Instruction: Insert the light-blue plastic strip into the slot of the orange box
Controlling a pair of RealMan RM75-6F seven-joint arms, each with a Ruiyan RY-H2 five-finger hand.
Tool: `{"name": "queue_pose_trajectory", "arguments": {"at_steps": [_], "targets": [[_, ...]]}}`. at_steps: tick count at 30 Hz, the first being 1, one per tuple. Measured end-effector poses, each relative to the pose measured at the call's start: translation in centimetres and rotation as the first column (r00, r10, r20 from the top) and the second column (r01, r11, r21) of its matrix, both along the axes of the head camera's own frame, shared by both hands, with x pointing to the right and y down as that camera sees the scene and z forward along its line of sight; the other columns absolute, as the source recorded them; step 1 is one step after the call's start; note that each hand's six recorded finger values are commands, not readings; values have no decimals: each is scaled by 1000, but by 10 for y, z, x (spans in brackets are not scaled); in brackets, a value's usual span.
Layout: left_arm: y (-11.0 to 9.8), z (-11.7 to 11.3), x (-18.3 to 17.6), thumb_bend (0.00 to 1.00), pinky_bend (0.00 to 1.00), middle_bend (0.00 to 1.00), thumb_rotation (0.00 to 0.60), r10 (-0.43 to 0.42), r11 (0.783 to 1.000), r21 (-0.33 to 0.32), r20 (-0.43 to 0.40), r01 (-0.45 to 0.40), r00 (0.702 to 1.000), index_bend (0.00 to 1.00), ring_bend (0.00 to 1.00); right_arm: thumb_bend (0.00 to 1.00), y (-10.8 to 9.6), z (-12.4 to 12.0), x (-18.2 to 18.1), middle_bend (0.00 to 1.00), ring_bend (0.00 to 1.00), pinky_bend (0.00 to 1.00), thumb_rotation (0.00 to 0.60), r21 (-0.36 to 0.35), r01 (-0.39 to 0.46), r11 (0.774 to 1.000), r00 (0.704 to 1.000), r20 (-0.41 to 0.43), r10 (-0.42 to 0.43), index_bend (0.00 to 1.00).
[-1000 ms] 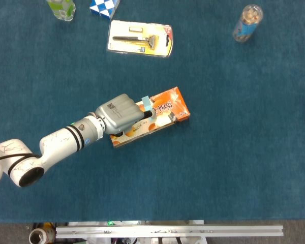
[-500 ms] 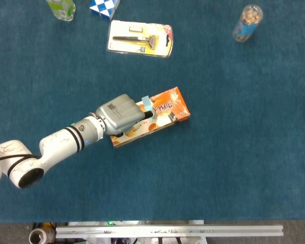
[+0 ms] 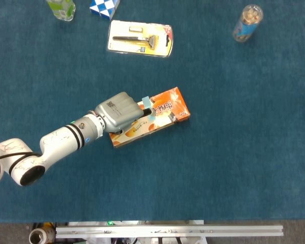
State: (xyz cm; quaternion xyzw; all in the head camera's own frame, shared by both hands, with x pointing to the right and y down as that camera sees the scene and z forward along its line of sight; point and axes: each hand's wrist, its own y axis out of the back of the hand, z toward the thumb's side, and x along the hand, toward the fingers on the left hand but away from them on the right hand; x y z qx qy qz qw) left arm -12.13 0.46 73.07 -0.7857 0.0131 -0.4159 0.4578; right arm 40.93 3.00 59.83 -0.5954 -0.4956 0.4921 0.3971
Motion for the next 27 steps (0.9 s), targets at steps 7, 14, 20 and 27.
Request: {"name": "queue_pose_trajectory", "arguments": {"at_steps": [7, 14, 20, 27], "targets": [[2, -4, 2, 742, 1000, 1000, 600, 1, 1000, 4, -14, -1, 1000, 170, 1000, 575, 0, 0, 1, 972, 1000, 1000, 600, 0, -4, 1000, 1000, 0, 4, 397], [3, -2, 1, 743, 1000, 1000, 600, 9, 1000, 2, -5, -9, 1000, 169, 1000, 575, 0, -1, 2, 972, 1000, 1000, 600, 4, -4, 1000, 1000, 0, 4, 397], [5, -2, 2, 742, 1000, 1000, 600, 8, 1000, -1, -6, -8, 1000, 168, 1000, 575, 1, -2, 3, 972, 1000, 1000, 600, 8, -9, 1000, 1000, 0, 9, 397], [0, -15, -1, 742, 1000, 1000, 600, -18, 1000, 21, -41, 19, 999, 167, 1000, 575, -1, -4, 5, 972, 1000, 1000, 600, 17, -15, 1000, 1000, 4, 15, 396]]}}
